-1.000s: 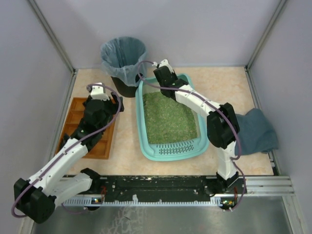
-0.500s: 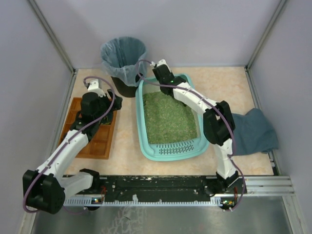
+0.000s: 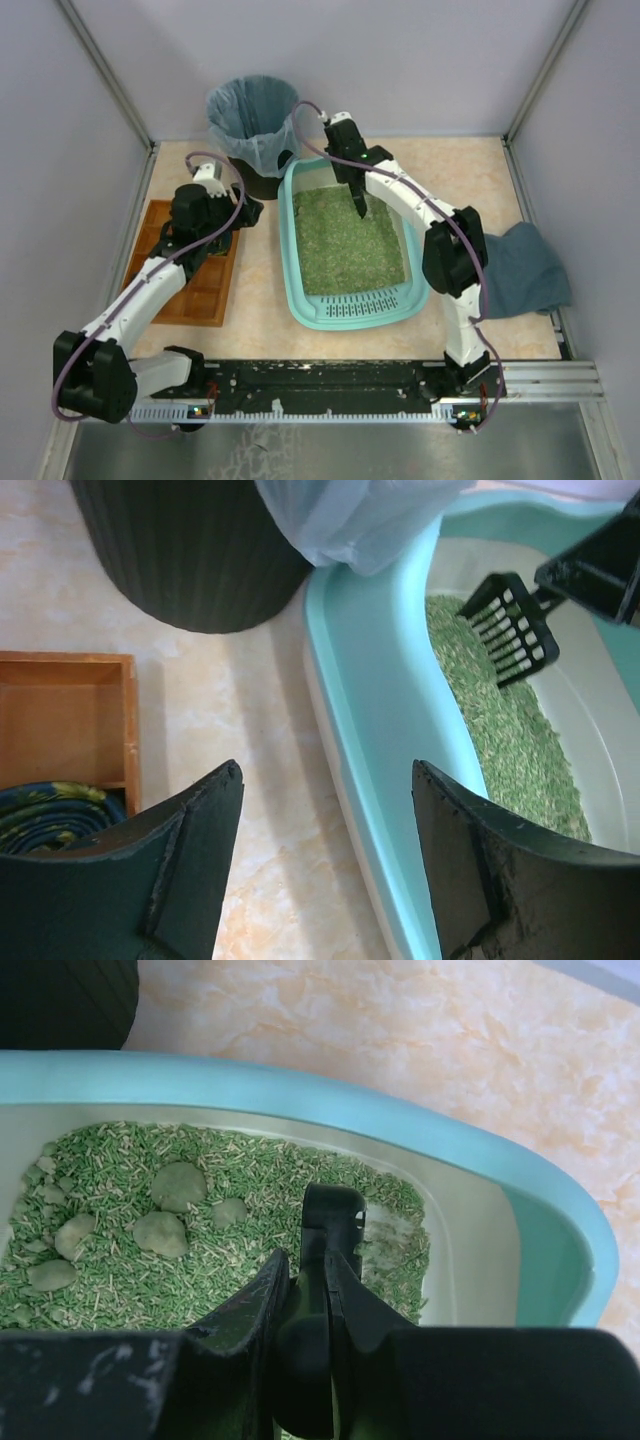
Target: Clean the litter box
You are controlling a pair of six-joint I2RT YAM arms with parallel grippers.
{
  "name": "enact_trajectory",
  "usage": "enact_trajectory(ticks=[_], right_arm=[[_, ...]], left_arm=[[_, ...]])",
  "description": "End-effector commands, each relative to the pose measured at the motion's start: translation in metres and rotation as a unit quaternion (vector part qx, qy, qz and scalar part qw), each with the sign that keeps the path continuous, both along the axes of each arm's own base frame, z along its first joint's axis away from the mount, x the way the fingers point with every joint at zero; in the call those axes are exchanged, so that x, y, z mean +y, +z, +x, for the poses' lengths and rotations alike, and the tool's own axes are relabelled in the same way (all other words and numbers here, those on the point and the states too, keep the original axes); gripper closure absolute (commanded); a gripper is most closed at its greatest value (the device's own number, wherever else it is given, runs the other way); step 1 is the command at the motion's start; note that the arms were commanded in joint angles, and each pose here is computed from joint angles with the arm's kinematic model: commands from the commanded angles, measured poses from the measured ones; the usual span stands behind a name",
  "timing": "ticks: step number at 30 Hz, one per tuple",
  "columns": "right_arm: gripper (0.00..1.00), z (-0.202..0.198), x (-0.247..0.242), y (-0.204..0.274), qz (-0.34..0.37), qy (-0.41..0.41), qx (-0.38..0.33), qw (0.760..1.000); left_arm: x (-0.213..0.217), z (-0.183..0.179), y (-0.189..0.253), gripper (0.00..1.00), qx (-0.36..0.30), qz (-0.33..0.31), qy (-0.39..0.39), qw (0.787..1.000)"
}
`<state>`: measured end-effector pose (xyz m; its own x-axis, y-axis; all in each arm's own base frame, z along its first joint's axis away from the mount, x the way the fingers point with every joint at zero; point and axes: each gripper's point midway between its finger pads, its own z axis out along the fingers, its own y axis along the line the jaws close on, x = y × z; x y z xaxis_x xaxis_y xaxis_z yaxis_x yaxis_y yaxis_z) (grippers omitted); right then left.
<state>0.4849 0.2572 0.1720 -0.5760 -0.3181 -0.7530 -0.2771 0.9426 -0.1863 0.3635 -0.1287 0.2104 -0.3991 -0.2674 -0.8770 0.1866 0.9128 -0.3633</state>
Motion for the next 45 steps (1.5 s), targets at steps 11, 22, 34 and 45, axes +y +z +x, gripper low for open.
enact_trajectory(ticks=[11, 22, 34, 45], right_arm=[[1.00, -0.009, 0.017, 0.020, 0.313, 0.015, 0.076, 0.947], [1.00, -0.018, 0.030, -0.002, 0.378, 0.016, 0.109, 0.919], [1.00, -0.055, 0.079, -0.025, 0.412, 0.057, 0.150, 0.897], [1.00, -0.088, 0.100, -0.028, 0.417, 0.092, 0.162, 0.890]], left_arm=[[-0.052, 0.001, -0.005, 0.31, 0.027, -0.021, -0.150, 0.988], [-0.071, -0.003, -0.021, 0.38, 0.058, -0.008, -0.189, 0.980], [-0.086, -0.005, -0.034, 0.46, 0.084, 0.000, -0.217, 0.973], [-0.087, -0.005, -0.040, 0.47, 0.097, 0.005, -0.217, 0.971]])
